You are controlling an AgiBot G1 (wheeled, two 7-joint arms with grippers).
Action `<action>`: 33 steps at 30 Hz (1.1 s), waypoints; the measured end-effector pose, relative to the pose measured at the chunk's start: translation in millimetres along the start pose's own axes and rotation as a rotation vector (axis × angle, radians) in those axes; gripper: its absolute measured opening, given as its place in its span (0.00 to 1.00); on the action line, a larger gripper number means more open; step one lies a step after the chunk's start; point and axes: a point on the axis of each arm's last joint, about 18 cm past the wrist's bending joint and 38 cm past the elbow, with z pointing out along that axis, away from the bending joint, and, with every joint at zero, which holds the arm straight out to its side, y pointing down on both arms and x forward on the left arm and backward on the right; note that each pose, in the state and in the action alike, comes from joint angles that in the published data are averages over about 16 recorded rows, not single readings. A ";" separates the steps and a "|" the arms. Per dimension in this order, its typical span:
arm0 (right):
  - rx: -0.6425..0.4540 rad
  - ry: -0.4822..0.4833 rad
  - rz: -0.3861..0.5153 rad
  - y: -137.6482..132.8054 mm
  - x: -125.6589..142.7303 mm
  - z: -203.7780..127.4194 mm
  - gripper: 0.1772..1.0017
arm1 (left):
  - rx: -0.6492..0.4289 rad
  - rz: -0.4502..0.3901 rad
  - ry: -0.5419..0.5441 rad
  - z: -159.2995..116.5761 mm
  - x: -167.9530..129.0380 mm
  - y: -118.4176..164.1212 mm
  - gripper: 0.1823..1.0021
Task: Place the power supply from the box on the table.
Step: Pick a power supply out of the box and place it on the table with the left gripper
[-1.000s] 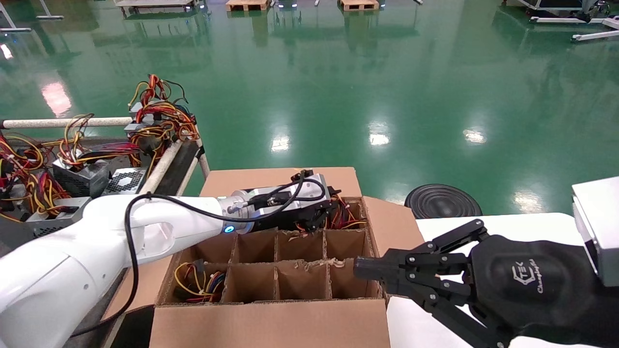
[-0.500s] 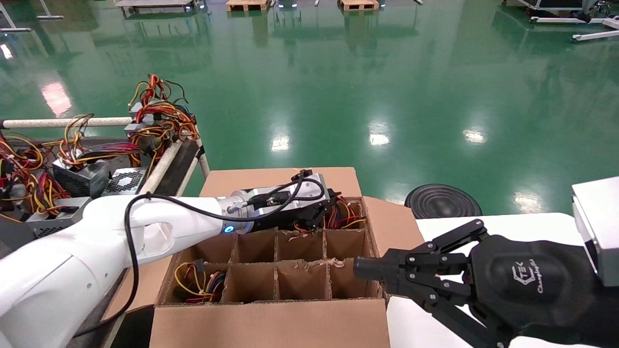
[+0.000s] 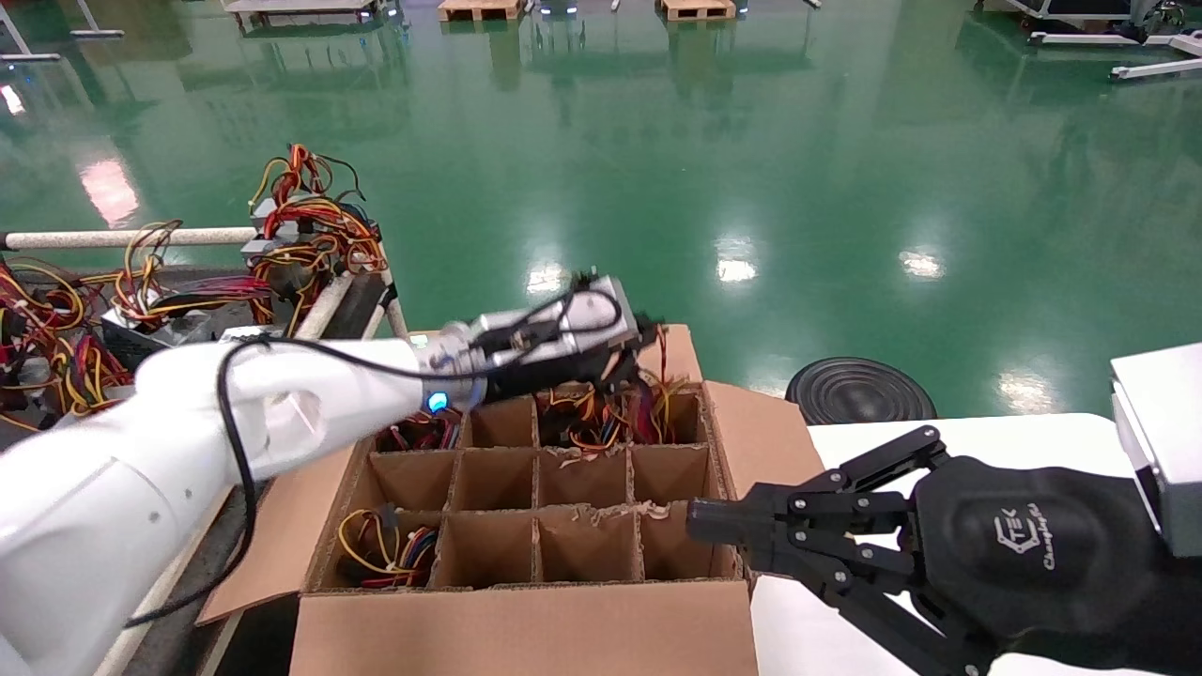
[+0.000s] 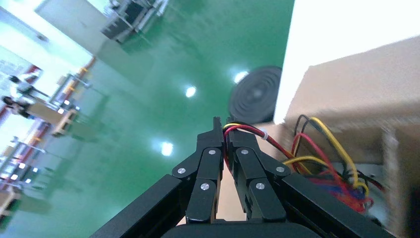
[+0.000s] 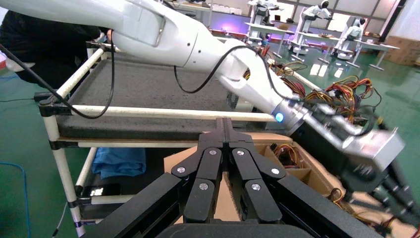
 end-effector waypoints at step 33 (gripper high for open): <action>0.000 0.000 0.000 0.0 0.0 0.0 0.02 | 0.298 0.282 -0.248 -69.1 -128.3 -116.7 0.01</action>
